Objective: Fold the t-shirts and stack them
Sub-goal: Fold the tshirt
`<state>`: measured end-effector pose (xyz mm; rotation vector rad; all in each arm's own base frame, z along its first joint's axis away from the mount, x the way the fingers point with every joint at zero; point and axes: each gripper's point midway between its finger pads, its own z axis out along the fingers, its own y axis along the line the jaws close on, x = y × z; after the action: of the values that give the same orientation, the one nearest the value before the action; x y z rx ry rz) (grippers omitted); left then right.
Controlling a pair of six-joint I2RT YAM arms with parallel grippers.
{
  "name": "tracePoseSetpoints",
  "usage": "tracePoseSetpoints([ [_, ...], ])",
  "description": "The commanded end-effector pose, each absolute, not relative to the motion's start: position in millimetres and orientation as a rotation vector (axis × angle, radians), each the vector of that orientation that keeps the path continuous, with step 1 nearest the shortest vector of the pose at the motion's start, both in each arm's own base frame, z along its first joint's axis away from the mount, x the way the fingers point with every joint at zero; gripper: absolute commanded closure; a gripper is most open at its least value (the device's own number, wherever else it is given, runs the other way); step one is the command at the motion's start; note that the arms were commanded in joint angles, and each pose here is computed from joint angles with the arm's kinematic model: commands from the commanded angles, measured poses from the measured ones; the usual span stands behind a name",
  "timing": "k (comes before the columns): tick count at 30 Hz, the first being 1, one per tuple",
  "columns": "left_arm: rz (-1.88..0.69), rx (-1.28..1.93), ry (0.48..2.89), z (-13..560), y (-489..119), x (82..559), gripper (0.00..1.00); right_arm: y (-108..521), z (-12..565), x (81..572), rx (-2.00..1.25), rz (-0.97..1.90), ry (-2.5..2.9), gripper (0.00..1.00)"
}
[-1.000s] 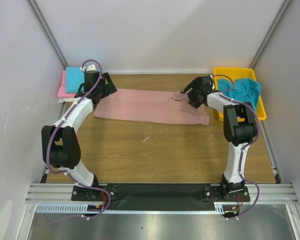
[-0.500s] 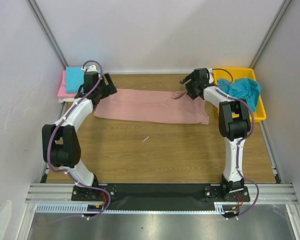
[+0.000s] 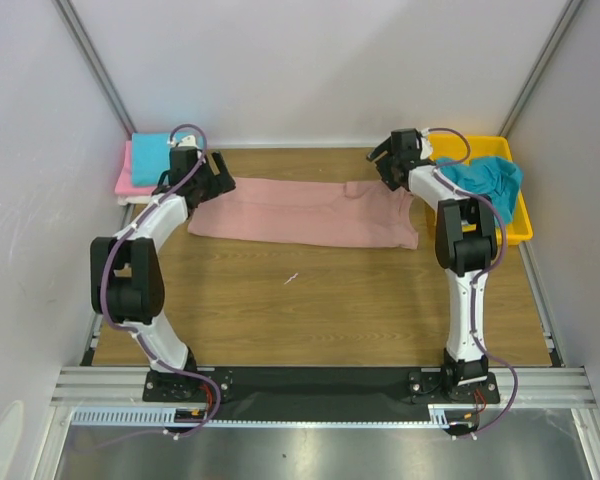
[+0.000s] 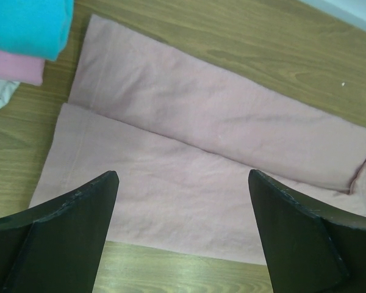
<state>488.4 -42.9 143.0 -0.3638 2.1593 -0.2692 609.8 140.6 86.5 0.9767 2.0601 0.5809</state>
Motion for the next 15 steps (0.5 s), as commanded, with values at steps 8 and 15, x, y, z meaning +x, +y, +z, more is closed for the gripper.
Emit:
tracePoseSetpoints([
  [8,-0.29,-0.283,2.175,141.4,-51.8,506.9,0.06,123.4,96.4,508.1,0.824,0.308,2.194,0.15],
  [15,-0.293,-0.069,2.232,139.6,-66.0,529.5,0.06,125.1,92.8,475.5,0.792,0.234,2.233,0.16],
])
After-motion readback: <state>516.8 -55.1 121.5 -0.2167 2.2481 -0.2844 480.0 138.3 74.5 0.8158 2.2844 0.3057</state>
